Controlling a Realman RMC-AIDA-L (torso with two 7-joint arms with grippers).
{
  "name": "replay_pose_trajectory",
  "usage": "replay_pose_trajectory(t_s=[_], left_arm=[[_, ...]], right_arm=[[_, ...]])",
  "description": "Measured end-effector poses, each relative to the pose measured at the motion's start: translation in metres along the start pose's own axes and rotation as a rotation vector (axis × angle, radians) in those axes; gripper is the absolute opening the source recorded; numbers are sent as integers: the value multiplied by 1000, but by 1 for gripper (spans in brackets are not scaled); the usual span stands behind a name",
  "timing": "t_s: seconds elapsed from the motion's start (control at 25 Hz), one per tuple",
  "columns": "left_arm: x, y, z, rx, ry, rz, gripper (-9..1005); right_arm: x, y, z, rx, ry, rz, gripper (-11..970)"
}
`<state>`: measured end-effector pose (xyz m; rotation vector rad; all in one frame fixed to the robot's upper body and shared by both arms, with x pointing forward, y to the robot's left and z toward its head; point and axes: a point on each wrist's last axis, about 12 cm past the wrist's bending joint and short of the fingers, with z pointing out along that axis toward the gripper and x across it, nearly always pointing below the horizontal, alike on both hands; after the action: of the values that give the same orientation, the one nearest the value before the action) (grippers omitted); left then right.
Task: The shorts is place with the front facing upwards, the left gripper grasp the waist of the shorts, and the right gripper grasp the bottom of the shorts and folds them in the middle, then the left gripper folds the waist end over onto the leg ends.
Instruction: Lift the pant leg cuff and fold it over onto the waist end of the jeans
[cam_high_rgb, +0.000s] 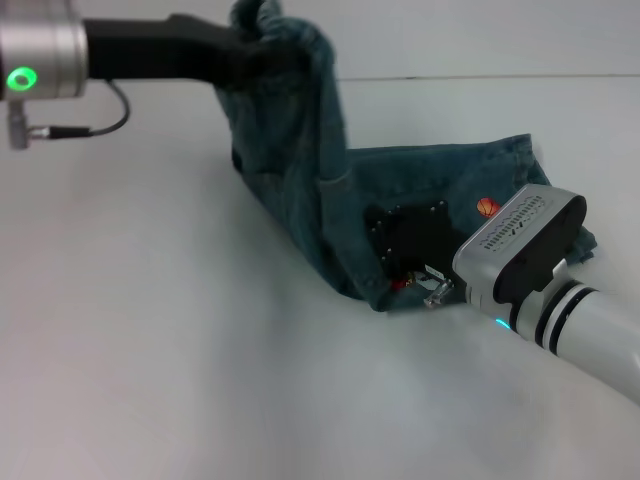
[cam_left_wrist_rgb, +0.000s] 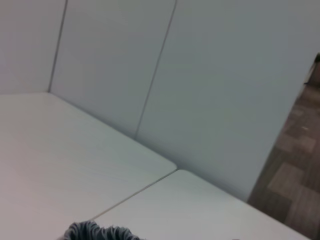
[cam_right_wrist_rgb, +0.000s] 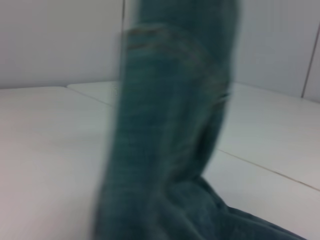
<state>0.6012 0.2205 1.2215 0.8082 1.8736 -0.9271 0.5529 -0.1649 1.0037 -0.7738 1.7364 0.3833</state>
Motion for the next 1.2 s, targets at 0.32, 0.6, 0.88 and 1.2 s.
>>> replay_pose_trajectory(t_s=[0.32, 0.6, 0.88, 1.2], left_arm=[[-28, -22, 46, 72, 44, 47, 62], [-33, -39, 82, 122, 85, 79, 65], [-31, -39, 95, 117, 98, 81, 67], [-32, -32, 96, 61, 76, 92, 70]], right_arm=[[-2, 6, 2, -47, 0, -31, -2], [-4, 12, 4, -85, -6, -50, -1], [0, 10, 0, -72, -2, -37, -2], [18, 3, -30, -22, -54, 9, -2]])
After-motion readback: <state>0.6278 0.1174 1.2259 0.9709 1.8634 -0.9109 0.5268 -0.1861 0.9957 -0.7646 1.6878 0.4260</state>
